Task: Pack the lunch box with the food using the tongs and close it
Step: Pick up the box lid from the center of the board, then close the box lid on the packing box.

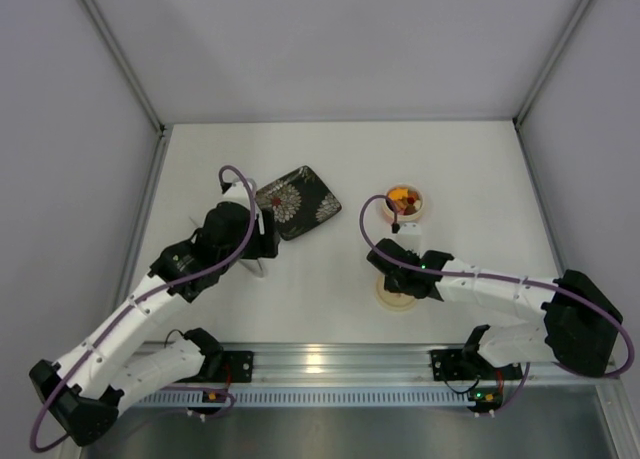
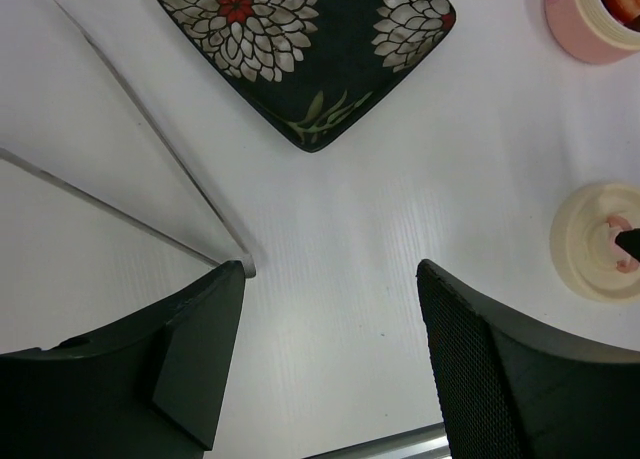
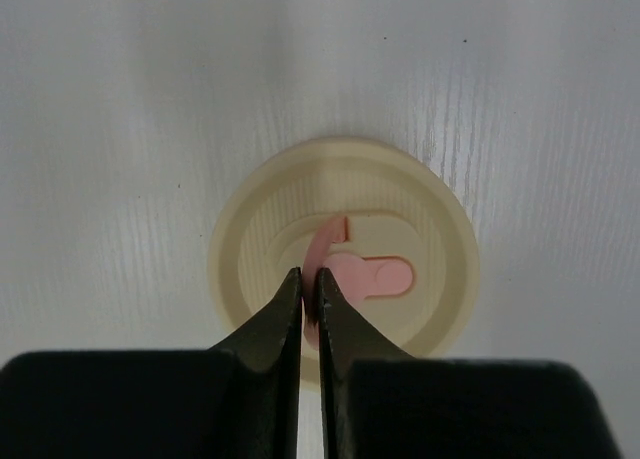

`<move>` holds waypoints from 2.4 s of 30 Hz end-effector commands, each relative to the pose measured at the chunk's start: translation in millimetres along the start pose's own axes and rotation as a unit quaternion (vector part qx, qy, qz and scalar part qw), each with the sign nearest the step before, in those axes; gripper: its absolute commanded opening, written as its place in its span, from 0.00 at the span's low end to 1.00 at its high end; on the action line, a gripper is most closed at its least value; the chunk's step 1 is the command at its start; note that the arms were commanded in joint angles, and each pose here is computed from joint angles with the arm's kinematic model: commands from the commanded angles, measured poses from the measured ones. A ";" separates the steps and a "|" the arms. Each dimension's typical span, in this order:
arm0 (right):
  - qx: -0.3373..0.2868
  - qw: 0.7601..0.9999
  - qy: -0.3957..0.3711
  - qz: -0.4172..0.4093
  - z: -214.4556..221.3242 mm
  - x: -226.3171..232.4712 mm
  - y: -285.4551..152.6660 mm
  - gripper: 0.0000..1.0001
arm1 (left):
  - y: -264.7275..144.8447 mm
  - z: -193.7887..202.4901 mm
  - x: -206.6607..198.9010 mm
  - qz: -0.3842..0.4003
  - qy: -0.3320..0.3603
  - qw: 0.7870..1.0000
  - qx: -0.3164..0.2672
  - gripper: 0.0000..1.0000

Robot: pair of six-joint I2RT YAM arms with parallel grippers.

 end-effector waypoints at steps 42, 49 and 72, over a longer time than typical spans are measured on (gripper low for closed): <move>-0.045 0.997 0.043 0.050 -248.5 -51.5 35.4 0.00 | -15.1 2.4 11.0 0.006 0.011 1.000 -0.025 0.79; -0.035 0.997 0.046 0.056 -251.7 -58.6 53.9 0.00 | -14.2 3.2 10.9 0.005 0.012 1.000 -0.023 0.79; 0.002 0.996 0.036 0.084 -238.8 -72.2 86.6 0.00 | -11.9 4.2 10.3 0.005 0.014 1.000 -0.019 0.79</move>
Point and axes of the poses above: each gripper's point midway between its finger pads, its own y axis out along the fingers, its own x axis along the line the jaws close on, z = x × y, the point moved 2 cm from there along -y, back along the fingers, and after that the axes turned 8 degrees about -y, right-handed, at the moved point
